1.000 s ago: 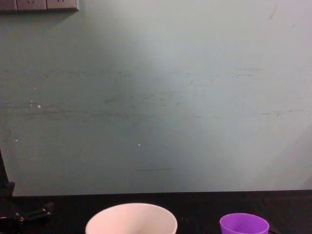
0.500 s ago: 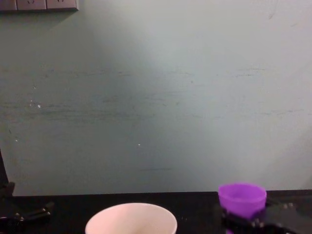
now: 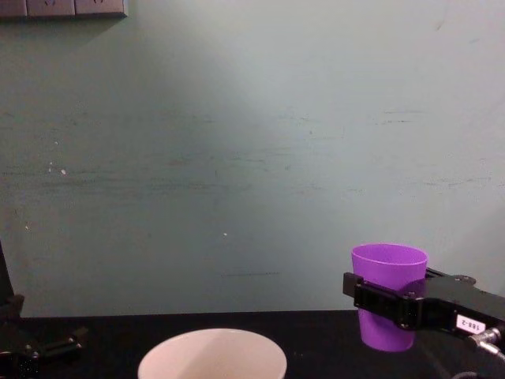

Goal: Pick up the cup and pour the mung beans from the cup into the bowl.

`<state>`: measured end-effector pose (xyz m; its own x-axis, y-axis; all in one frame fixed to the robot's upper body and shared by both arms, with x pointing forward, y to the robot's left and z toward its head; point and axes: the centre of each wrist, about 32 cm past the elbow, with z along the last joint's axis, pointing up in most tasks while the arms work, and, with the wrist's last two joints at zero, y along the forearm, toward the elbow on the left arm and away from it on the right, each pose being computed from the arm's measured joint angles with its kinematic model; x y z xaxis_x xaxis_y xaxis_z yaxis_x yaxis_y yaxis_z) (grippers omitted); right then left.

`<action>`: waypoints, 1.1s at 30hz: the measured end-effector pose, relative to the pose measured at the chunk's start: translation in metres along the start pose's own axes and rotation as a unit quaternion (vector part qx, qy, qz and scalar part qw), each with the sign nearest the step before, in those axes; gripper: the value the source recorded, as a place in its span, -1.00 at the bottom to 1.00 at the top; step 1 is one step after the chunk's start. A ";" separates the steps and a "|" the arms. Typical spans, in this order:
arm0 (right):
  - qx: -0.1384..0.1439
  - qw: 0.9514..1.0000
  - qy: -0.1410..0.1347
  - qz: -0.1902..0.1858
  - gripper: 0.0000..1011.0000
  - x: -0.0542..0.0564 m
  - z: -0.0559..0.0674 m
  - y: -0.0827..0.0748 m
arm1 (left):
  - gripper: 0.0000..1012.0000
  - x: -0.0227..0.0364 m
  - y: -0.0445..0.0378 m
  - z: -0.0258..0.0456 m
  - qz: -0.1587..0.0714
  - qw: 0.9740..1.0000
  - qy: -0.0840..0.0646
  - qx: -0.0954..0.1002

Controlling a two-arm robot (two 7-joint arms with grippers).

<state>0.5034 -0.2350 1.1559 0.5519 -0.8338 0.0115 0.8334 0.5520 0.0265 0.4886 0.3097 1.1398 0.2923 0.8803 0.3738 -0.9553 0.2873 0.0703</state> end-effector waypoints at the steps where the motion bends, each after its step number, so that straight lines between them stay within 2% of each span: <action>1: 0.000 1.000 0.000 0.000 0.45 0.000 0.000 0.000 | 0.98 0.0000 0.0000 0.0000 0.000 1.000 0.000 0.000; 33: 0.002 1.000 -0.003 0.001 0.45 -0.001 -0.001 -0.001 | 0.98 0.0000 0.0000 0.0000 0.000 1.000 0.000 0.000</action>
<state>0.5025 -0.2347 1.1547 0.5532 -0.8329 0.0181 0.8323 0.5535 0.0299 0.4886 0.3097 1.1398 0.2922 0.8803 0.3738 -0.9553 0.2873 0.0702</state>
